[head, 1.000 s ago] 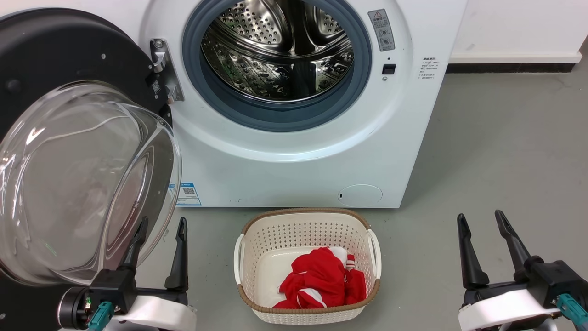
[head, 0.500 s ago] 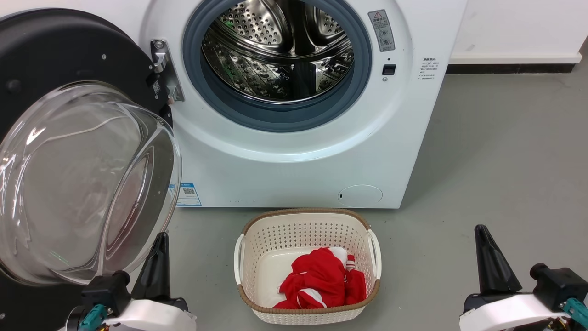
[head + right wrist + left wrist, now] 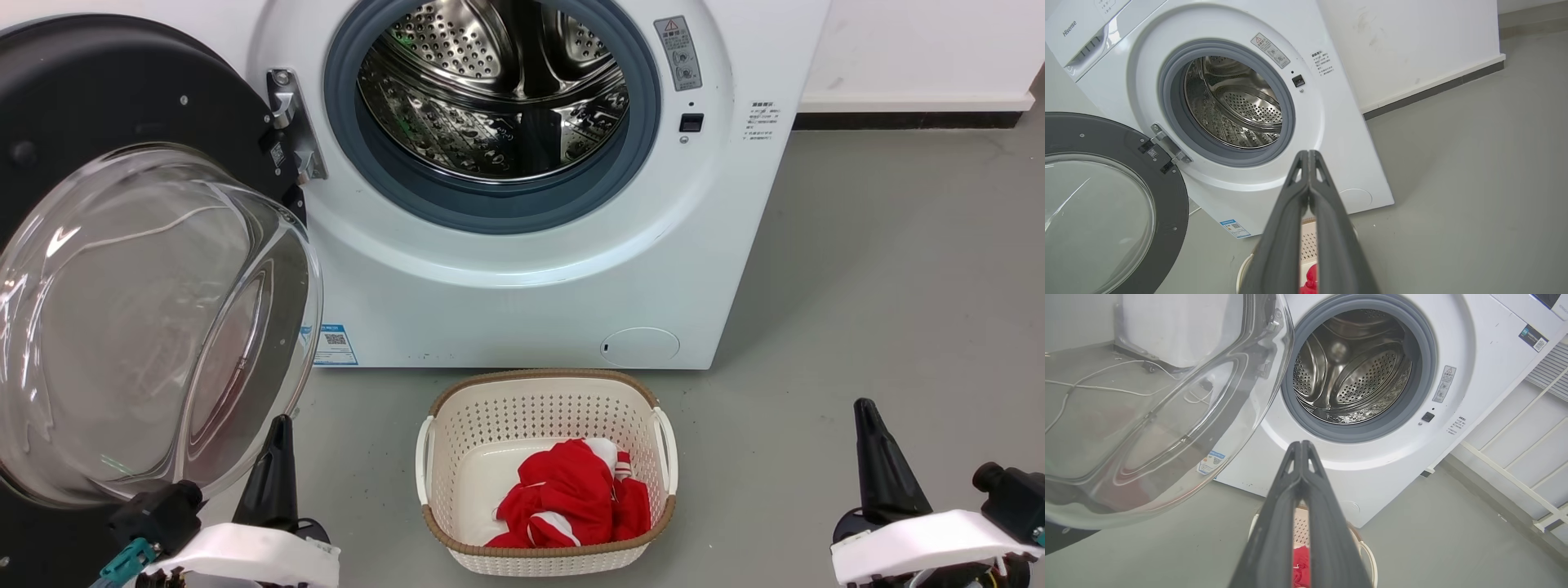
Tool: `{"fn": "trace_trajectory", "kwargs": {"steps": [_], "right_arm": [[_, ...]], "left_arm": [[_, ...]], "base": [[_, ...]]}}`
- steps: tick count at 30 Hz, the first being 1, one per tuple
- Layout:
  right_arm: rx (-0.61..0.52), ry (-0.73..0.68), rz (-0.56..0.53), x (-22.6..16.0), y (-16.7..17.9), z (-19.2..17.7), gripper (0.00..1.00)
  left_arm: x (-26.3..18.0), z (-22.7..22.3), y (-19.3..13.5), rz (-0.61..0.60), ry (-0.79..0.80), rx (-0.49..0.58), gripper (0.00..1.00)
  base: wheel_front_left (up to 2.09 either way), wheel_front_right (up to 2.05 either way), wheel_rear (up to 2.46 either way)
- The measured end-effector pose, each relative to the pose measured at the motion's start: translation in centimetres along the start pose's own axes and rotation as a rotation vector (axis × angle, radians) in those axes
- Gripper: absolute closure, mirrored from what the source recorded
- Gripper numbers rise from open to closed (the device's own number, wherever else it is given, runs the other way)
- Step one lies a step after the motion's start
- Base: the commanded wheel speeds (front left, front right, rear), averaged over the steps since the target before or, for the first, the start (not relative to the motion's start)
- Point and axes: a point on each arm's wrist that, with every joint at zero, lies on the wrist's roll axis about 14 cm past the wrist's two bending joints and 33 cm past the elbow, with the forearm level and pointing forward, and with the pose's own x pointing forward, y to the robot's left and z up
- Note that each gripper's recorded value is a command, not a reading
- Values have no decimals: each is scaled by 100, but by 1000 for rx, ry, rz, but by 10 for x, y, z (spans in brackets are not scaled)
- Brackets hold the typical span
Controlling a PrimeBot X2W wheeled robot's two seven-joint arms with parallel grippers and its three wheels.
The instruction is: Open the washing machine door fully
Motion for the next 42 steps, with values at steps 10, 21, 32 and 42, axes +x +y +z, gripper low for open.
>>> {"fn": "trace_trajectory", "kwargs": {"steps": [10, 21, 32, 42], "right_arm": [[162, 6, -28, 5, -5, 1, 100], [320, 13, -51, 8, -9, 0, 100], [461, 25, -70, 9, -13, -2, 100], [579, 28, -78, 12, -15, -2, 100]], "left_arm": [[3, -2, 4, 28, 13, -163, 100], [7, -3, 6, 46, 26, -322, 100], [9, -5, 7, 58, 38, -465, 100], [12, -7, 8, 64, 46, -582, 100]], "base": [[0, 0, 0], [0, 0, 0], [0, 0, 0], [0, 0, 0]]}}
